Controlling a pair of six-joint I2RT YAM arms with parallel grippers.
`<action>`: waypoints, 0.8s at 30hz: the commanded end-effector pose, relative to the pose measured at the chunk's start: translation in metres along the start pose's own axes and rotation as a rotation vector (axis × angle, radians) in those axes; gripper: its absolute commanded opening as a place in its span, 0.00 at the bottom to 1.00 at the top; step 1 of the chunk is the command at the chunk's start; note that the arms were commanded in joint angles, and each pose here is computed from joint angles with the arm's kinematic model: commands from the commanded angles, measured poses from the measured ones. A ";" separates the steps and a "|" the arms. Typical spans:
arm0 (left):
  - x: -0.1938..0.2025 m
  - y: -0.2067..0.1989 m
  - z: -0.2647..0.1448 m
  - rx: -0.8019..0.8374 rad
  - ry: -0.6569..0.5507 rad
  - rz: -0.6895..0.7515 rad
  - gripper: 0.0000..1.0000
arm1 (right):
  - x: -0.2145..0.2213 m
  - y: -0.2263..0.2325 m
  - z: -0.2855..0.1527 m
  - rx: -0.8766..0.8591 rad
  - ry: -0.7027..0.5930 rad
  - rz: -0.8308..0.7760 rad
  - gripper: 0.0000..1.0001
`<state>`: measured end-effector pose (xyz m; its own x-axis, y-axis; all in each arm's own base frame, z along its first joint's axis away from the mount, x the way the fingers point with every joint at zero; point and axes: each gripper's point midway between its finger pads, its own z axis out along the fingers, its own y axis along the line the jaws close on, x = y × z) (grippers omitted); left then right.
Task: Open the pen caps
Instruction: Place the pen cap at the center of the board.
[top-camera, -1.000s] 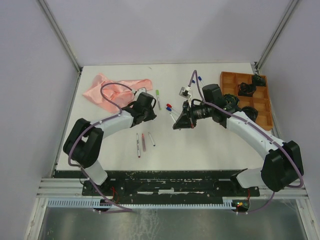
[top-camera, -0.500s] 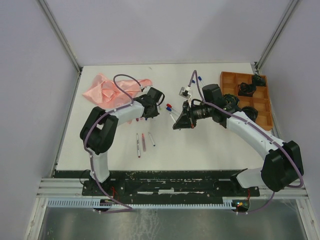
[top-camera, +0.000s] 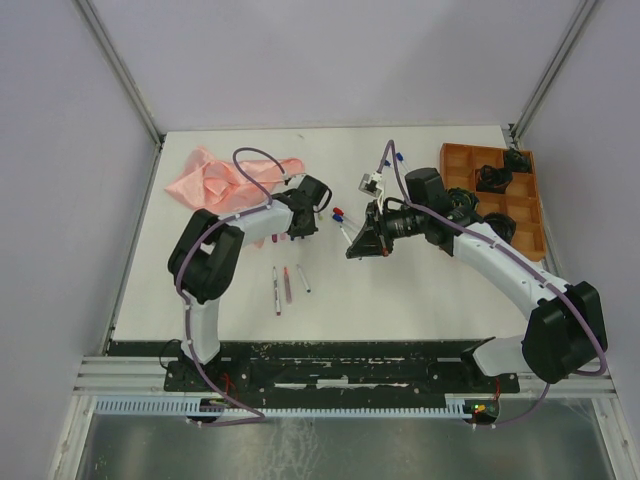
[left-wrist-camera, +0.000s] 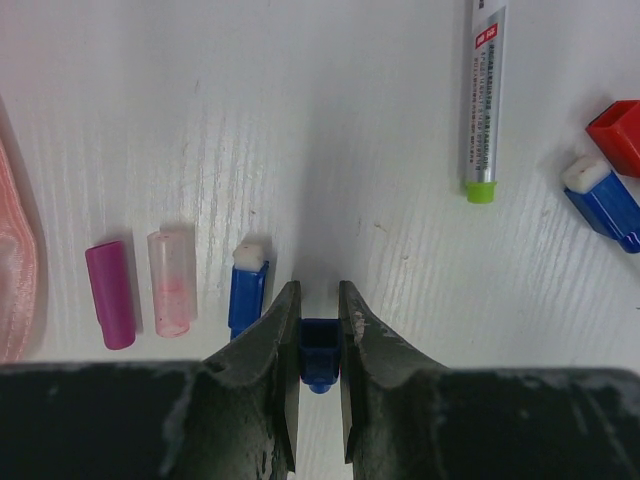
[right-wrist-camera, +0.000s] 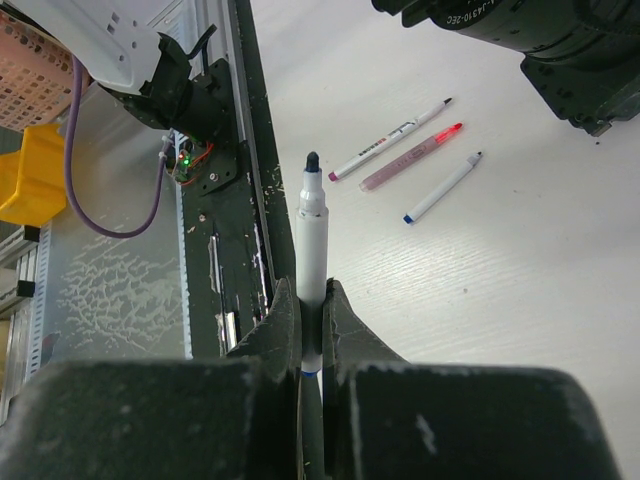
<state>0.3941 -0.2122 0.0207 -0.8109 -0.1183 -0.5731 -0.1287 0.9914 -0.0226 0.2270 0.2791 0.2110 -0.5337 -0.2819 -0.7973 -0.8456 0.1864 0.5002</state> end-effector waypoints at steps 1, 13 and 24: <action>-0.015 -0.002 0.000 -0.014 -0.039 0.023 0.26 | -0.022 0.008 -0.006 -0.012 -0.041 -0.071 0.00; -0.023 -0.004 -0.005 -0.011 -0.052 0.018 0.29 | -0.022 0.009 -0.007 -0.015 -0.042 -0.069 0.00; -0.052 -0.008 -0.043 0.053 -0.130 -0.030 0.32 | -0.020 0.008 -0.004 -0.022 -0.049 -0.054 0.00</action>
<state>0.3997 -0.2146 0.0294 -0.8041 -0.1212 -0.5820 -0.1316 0.9910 -0.0245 0.2267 0.2790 0.2114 -0.5346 -0.2811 -0.7969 -0.8451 0.1837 0.5021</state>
